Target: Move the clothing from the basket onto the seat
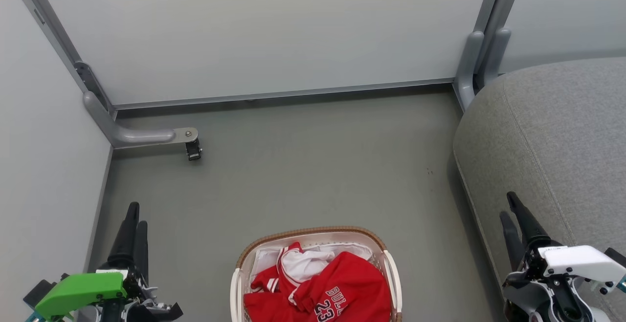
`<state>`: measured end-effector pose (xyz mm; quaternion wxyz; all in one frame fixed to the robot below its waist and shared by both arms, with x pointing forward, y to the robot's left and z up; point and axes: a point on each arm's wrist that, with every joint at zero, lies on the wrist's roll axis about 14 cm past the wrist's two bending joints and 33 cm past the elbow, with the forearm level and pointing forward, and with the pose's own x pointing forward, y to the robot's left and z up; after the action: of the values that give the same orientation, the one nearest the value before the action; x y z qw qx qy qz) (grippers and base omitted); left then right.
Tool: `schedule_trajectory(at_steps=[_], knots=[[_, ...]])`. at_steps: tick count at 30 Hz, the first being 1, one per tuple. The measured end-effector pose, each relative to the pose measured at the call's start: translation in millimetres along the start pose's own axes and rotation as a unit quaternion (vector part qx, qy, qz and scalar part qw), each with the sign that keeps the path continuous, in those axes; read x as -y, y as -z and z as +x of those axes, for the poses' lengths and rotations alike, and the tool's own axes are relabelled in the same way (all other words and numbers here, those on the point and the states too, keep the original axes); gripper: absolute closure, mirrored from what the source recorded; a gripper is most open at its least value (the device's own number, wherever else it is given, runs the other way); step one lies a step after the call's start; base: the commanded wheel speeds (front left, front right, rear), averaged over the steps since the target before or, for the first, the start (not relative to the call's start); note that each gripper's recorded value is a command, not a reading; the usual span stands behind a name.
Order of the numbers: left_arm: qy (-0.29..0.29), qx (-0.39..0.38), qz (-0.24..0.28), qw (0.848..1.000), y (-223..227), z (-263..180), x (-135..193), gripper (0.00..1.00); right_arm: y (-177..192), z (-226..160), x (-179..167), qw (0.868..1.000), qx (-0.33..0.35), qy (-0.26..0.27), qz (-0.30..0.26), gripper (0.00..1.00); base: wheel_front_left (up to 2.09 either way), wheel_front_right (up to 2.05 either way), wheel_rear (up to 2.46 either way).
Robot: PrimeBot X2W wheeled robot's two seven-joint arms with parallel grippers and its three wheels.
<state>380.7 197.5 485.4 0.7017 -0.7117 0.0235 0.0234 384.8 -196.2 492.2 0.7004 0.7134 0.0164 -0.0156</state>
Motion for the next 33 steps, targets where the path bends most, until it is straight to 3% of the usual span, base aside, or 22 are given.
schedule_trajectory(at_steps=[6, 16, 33], knots=[[-0.017, 0.008, 0.013, 1.000, -1.1, -2.8, -10.5, 0.00, 3.9, -2.3, 8.5, 1.000, 0.000, 0.013, -0.010, 0.00, 0.00, 0.00, 0.00], [-0.028, 0.021, 0.100, 0.994, -7.0, -1.7, -15.1, 0.00, 4.3, 1.1, 11.5, 0.996, 0.002, 0.021, -0.086, 0.00, 0.00, 0.00, 0.00], [-0.036, 0.033, 0.258, 0.965, -13.9, 4.6, -16.0, 0.00, 11.9, 9.7, 15.6, 0.975, -0.002, 0.027, -0.221, 0.00, 0.00, 0.00, 0.00]])
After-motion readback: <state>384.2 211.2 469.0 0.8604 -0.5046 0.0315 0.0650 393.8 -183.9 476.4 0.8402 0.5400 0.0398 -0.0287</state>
